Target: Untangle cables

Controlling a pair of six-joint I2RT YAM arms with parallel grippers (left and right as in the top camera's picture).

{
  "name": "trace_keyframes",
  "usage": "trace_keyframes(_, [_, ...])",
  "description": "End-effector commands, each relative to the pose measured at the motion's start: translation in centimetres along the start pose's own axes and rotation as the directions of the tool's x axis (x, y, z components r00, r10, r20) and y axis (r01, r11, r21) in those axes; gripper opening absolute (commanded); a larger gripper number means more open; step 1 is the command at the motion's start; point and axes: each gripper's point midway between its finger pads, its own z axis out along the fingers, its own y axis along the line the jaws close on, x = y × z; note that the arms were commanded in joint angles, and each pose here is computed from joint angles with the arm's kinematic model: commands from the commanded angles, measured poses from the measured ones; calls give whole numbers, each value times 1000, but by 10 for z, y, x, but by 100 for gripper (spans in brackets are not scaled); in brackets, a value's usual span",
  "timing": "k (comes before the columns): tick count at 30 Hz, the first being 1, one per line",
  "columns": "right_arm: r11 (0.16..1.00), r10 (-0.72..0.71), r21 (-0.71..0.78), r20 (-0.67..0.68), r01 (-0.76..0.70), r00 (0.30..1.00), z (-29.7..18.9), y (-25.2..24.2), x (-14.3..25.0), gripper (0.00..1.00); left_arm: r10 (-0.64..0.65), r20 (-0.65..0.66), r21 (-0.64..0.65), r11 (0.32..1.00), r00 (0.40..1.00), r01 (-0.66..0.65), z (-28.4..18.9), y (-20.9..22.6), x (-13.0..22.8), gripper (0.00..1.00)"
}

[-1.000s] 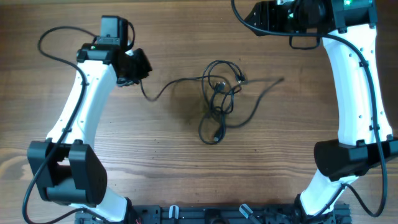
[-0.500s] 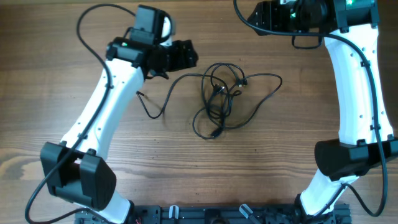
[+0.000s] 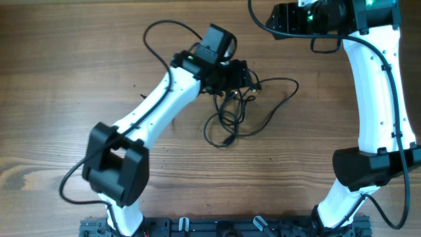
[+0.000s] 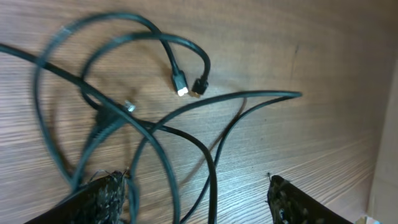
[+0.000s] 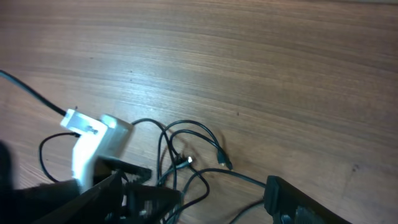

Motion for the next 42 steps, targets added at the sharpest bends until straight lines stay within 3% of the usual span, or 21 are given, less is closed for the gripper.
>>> trace_keyframes(1, [999,-9,49,1,9,1000,-5,-9,1,75,-77,-47,-11,997,996,77,24,0,10,67])
trace_keyframes(7, [999,-7,52,0,7,1000,-5,-9,1,75,-212,-36,-81,975,977,208,46,20,10,59])
trace_keyframes(12, [999,-6,52,-1,6,1000,-5,-9,1,75,-222,-26,-126,968,975,217,68,36,10,53])
trace_keyframes(14, [999,-7,52,-1,7,1000,-5,-9,1,75,-225,-27,-131,967,974,220,74,39,10,32])
trace_keyframes(15, [999,-6,51,-3,6,1000,-5,-9,2,75,-226,-21,-143,965,974,221,75,42,10,7])
trace_keyframes(16, [999,-5,51,-4,5,1000,-5,-9,2,76,-223,5,-173,960,975,221,74,48,7,4])
trace_keyframes(19, [999,-1,34,-4,1,1000,-4,-6,2,78,-209,105,-257,939,972,229,56,65,-8,4])
trace_keyframes(22, [1000,0,6,-9,0,1000,-2,-2,3,78,-206,167,-225,944,964,240,14,59,-28,4])
trace_keyframes(27, [999,11,-37,-48,-13,999,15,2,6,75,-257,245,-6,964,935,266,-101,24,-54,4])
trace_keyframes(32, [990,2,-142,-84,-14,996,30,18,10,73,-262,310,223,954,914,198,-192,-13,-58,4])
trace_keyframes(36, [974,-87,-214,-70,70,994,34,37,10,73,-312,380,384,910,871,158,-253,-37,-63,4])
trace_keyframes(42, [939,-143,-324,-59,116,988,35,66,12,72,-428,466,504,848,774,165,-317,-35,-76,4])
